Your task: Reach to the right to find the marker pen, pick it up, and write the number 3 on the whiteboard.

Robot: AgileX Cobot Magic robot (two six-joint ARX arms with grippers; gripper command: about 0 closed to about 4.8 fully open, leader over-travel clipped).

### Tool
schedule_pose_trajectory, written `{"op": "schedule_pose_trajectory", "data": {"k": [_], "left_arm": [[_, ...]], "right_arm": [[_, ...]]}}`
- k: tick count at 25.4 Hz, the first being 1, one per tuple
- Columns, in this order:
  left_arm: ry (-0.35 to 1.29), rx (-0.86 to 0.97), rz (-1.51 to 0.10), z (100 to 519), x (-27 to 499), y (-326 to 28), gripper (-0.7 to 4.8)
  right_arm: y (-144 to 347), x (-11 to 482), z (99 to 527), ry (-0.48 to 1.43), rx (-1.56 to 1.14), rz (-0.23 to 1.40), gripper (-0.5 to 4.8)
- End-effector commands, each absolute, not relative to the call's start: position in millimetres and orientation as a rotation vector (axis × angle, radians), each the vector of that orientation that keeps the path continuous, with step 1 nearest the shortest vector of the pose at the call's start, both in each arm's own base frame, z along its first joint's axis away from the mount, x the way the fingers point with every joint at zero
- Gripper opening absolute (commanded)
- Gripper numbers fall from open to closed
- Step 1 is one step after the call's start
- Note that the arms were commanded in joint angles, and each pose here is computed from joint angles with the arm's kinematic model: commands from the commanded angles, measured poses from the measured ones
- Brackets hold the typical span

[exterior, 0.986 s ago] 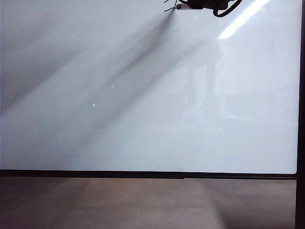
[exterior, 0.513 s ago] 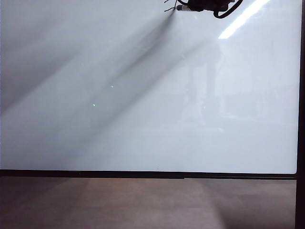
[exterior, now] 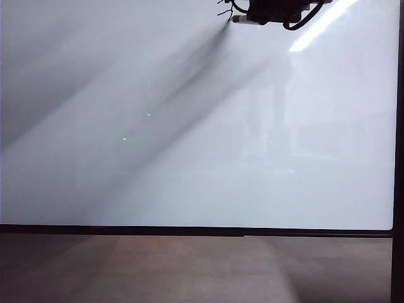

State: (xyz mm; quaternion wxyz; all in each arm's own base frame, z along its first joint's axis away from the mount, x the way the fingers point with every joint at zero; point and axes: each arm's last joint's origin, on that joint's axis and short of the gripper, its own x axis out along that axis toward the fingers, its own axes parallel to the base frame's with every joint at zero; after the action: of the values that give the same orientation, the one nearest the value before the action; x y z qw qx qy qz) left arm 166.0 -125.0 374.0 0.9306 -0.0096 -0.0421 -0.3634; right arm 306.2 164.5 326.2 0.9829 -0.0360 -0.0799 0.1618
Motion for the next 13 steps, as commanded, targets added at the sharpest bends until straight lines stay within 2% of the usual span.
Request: {"op": "schedule_pose_trajectory", "data": {"k": [1, 13], "left_arm": [[-0.098, -0.026, -0.744, 376.4, 165.1, -124.0, -0.06], [-0.098, -0.026, -0.744, 376.4, 165.1, -124.0, -0.06]], "right_arm": [[164.0, 305.9, 326.9, -0.147, -0.071, 0.318, 0.3], [164.1, 306.1, 324.9, -0.127, -0.079, 0.319, 0.3]]}}
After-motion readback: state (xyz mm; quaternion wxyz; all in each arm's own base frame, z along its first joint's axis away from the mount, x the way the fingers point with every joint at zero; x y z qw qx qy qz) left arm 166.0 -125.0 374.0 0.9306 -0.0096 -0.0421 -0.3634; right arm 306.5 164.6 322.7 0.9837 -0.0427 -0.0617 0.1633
